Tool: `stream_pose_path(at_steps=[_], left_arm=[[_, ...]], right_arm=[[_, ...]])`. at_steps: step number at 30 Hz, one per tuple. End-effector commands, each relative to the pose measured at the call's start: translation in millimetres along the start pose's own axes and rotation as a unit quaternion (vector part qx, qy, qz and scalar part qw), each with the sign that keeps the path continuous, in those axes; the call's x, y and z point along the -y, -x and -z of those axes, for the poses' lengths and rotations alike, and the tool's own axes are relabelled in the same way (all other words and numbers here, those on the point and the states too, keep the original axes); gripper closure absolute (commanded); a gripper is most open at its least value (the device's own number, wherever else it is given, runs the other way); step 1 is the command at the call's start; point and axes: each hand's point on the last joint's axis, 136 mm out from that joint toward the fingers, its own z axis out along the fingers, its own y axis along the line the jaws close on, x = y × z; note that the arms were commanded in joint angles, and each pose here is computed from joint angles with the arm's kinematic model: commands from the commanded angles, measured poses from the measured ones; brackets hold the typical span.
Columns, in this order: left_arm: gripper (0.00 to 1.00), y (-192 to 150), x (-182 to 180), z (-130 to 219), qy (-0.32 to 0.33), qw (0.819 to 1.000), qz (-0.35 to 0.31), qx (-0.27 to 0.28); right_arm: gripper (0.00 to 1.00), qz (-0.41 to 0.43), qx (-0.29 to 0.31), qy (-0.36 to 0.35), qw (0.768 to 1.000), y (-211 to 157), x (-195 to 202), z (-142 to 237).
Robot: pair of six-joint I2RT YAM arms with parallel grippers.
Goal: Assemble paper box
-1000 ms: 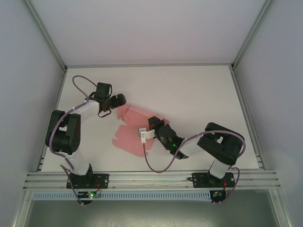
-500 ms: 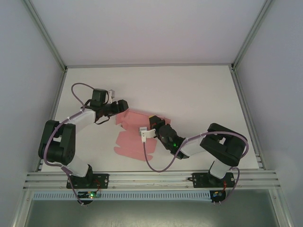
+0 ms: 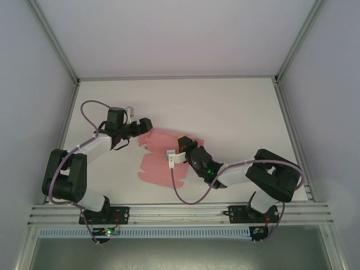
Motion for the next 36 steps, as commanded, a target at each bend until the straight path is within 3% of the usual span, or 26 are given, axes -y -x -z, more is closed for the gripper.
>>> stream_pose_path(at_steps=[1, 7, 9, 12, 16, 21, 30, 36], left_arm=[[0.00, 30.9, -14.5, 19.1, 0.083, 0.995, 0.006, 0.060], [0.00, 40.7, -64.4, 26.7, 0.196, 0.976, 0.067, 0.061], [0.00, 34.8, -70.0, 16.5, 0.197, 0.978, 0.052, 0.031], [0.05, 15.3, -62.8, -6.7, 0.151, 0.987, 0.047, -0.035], [0.15, -13.1, -32.1, -30.1, 0.038, 0.994, 0.027, -0.094], [0.30, -32.0, -11.8, -24.5, -0.029, 0.993, 0.028, -0.112], [0.46, -50.9, 19.2, -3.2, -0.112, 0.985, 0.050, -0.119], [0.42, -37.2, -17.6, 12.7, 0.037, 0.995, 0.056, -0.076]], right_arm=[[1.00, -0.009, 0.004, 0.004, 1.000, -0.4, 1.7, 2.4], [1.00, -0.013, 0.007, -0.004, 1.000, -0.1, 3.0, 2.2], [1.00, -0.018, 0.008, -0.005, 1.000, -0.2, 3.4, 1.9], [1.00, -0.025, 0.010, -0.010, 1.000, 0.3, 5.6, 1.6], [1.00, -0.028, 0.004, -0.014, 0.999, -1.7, 7.3, 1.0], [1.00, -0.033, -0.010, -0.018, 0.999, -6.9, 10.0, 0.7], [1.00, -0.031, -0.031, -0.016, 0.999, -12.9, 7.7, -0.7], [1.00, -0.029, -0.028, -0.029, 0.999, -12.8, 12.4, 4.5]])
